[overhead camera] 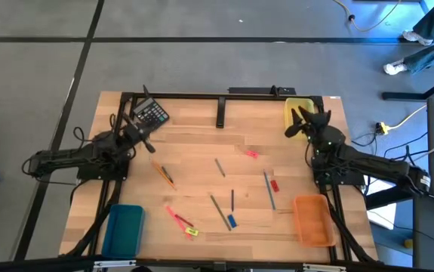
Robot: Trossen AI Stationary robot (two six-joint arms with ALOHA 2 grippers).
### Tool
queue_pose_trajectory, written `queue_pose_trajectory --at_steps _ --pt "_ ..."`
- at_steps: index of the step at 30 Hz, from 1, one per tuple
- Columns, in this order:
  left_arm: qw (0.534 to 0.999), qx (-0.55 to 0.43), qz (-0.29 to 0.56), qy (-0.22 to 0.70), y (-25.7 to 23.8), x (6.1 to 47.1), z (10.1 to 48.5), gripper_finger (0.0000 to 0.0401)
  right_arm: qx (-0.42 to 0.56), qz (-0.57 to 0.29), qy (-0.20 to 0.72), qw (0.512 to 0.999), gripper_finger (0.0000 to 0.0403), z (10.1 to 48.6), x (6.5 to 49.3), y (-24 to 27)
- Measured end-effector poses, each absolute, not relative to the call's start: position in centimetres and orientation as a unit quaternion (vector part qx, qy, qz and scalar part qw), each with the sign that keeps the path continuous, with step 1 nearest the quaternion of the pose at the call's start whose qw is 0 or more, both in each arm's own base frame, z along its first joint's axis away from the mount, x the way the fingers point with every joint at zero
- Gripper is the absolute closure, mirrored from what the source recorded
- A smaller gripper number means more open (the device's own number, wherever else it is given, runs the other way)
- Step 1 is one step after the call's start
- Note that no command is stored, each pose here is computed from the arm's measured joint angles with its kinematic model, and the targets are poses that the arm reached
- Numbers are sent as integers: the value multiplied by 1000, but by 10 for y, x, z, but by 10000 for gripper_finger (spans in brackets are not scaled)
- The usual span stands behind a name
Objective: Sort crayons/erasers/pens/pencils in bins
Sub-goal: Put the pink eraser into the blue bin
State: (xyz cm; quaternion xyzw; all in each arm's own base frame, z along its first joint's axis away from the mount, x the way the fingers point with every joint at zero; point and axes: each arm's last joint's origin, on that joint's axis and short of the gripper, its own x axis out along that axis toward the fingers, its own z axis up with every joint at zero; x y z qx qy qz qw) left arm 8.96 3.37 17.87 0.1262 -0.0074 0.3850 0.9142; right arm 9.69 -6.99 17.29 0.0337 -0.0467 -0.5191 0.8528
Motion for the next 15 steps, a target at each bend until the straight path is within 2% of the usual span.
queue_pose_trajectory --at_steps 7,15 --pt "908 133 397 -8 38 88 180 401 11 -473 -37 880 246 172 100 -81" --pt "909 123 398 -7 38 88 179 401 48 -395 -27 917 246 167 106 -81"
